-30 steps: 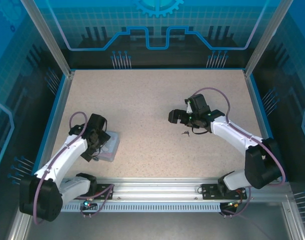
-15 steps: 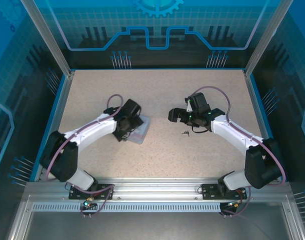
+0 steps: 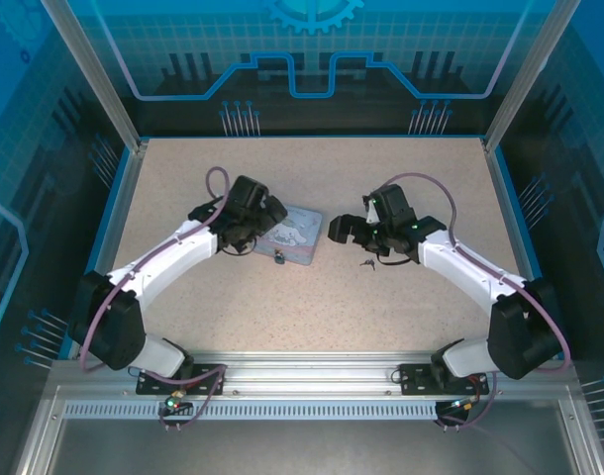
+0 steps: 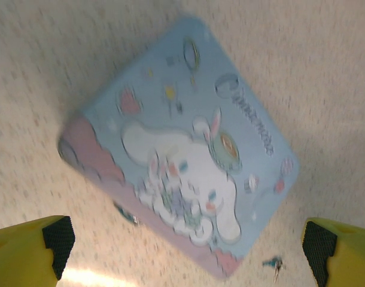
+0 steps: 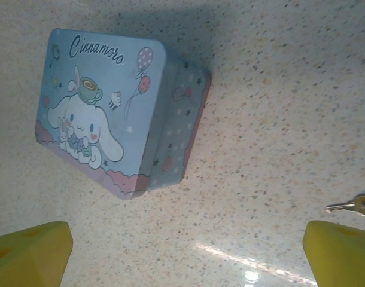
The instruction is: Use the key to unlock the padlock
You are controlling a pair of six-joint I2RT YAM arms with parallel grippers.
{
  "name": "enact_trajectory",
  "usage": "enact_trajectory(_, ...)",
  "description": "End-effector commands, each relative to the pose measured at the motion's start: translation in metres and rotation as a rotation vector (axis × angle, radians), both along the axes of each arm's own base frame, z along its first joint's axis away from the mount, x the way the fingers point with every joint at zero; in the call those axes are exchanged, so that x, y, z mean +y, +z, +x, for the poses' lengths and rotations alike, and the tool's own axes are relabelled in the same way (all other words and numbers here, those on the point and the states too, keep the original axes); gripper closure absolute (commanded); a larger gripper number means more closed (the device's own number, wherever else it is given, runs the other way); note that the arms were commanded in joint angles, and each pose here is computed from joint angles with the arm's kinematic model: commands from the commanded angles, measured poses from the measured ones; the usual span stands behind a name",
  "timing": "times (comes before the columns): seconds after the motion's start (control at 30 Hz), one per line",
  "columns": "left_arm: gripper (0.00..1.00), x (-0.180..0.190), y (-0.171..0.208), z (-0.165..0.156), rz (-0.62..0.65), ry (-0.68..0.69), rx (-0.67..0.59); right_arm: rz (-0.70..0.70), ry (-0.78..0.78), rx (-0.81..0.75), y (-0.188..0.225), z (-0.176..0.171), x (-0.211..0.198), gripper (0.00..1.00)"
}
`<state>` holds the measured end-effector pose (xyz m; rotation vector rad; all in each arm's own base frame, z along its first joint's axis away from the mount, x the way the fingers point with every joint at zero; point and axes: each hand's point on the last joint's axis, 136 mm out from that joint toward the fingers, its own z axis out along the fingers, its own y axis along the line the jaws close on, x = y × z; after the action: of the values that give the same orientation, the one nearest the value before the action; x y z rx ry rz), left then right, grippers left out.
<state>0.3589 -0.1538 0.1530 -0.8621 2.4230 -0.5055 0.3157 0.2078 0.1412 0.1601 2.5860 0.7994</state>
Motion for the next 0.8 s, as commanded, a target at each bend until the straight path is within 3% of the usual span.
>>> enact_trajectory(0.0, 0.01, 0.015, 0.001, 0.027, 0.028, -0.061, -0.077, 0.057, 0.005, 0.049, -0.008, -0.006, 0.014, 0.00)
enact_trajectory(0.17, 0.01, 0.022, -0.010, 0.060, 0.041, -0.128, -0.090, 0.046, -0.016, 0.050, -0.010, -0.002, 0.012, 0.00)
enact_trajectory(0.37, 0.01, 0.011, -0.033, 0.076, 0.000, -0.186, -0.073, 0.112, 0.005, 0.088, -0.012, 0.017, 0.036, 0.00)
enact_trajectory(0.57, 0.01, -0.007, -0.037, 0.073, -0.139, -0.169, -0.093, 0.159, 0.008, 0.121, -0.018, 0.039, 0.060, 0.00)
enact_trajectory(0.77, 0.01, -0.013, -0.040, 0.048, -0.178, -0.152, -0.093, 0.235, 0.000, 0.141, -0.016, 0.059, 0.080, 0.00)
